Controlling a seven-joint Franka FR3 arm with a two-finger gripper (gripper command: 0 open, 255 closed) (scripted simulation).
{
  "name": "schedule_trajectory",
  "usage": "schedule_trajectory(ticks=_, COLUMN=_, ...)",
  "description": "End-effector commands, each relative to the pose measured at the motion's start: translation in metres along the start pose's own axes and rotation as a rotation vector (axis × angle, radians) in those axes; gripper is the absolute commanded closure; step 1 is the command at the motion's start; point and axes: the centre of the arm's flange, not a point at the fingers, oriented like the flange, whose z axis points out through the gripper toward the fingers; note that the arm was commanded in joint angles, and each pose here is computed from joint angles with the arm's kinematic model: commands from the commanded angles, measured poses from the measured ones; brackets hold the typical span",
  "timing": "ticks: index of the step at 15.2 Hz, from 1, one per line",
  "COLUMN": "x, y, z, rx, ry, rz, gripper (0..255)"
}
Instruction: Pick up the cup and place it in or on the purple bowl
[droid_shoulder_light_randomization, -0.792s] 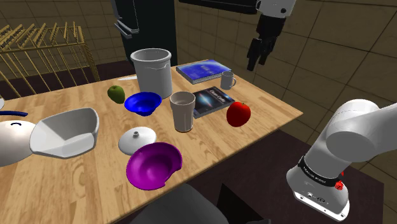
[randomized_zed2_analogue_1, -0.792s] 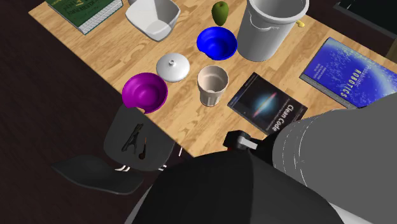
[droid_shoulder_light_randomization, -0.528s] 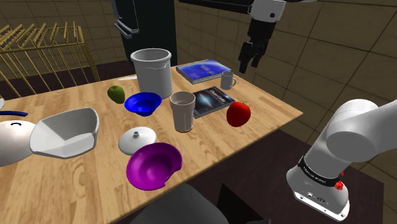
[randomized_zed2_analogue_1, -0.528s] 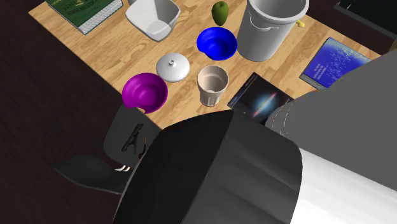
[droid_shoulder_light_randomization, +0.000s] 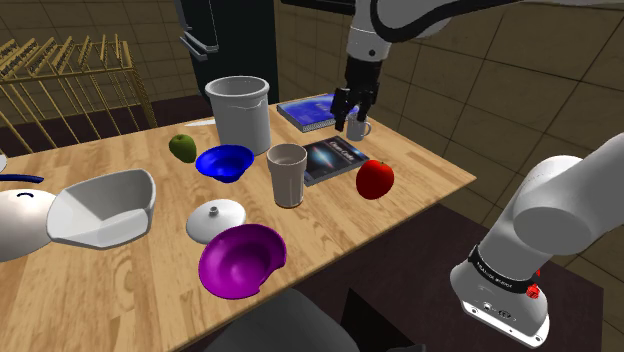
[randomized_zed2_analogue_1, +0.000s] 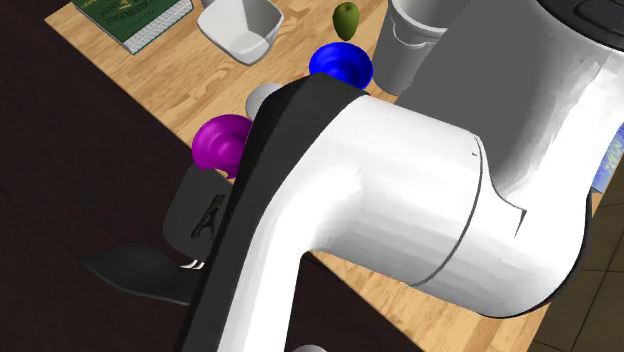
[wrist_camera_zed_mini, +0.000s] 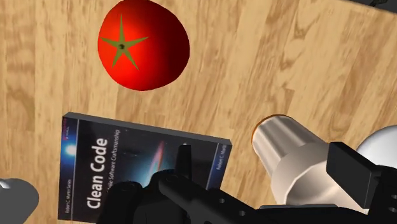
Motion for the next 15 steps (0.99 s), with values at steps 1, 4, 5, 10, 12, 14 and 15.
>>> schedule_trajectory(ticks=1, x=0.018, y=-0.011, z=0.017, rx=0.003, ry=0.001, rz=0.009, gripper=0)
schedule_trajectory(ticks=4, x=0.046, y=-0.026, z=0.040, rx=0.007, ry=0.002, rz=0.021, gripper=0)
schedule_trajectory(ticks=5, x=0.055, y=-0.032, z=0.047, rx=0.008, ry=0.003, rz=0.024, gripper=0)
schedule_trajectory(ticks=10, x=0.102, y=-0.057, z=0.085, rx=0.014, ry=0.004, rz=0.044, gripper=0)
schedule_trajectory(ticks=12, x=0.107, y=-0.059, z=0.094, rx=0.015, ry=0.004, rz=0.046, gripper=0)
schedule_trajectory(ticks=14, x=0.107, y=-0.060, z=0.105, rx=0.015, ry=0.004, rz=0.046, gripper=0)
schedule_trajectory(ticks=15, x=0.107, y=-0.060, z=0.110, rx=0.015, ry=0.004, rz=0.046, gripper=0)
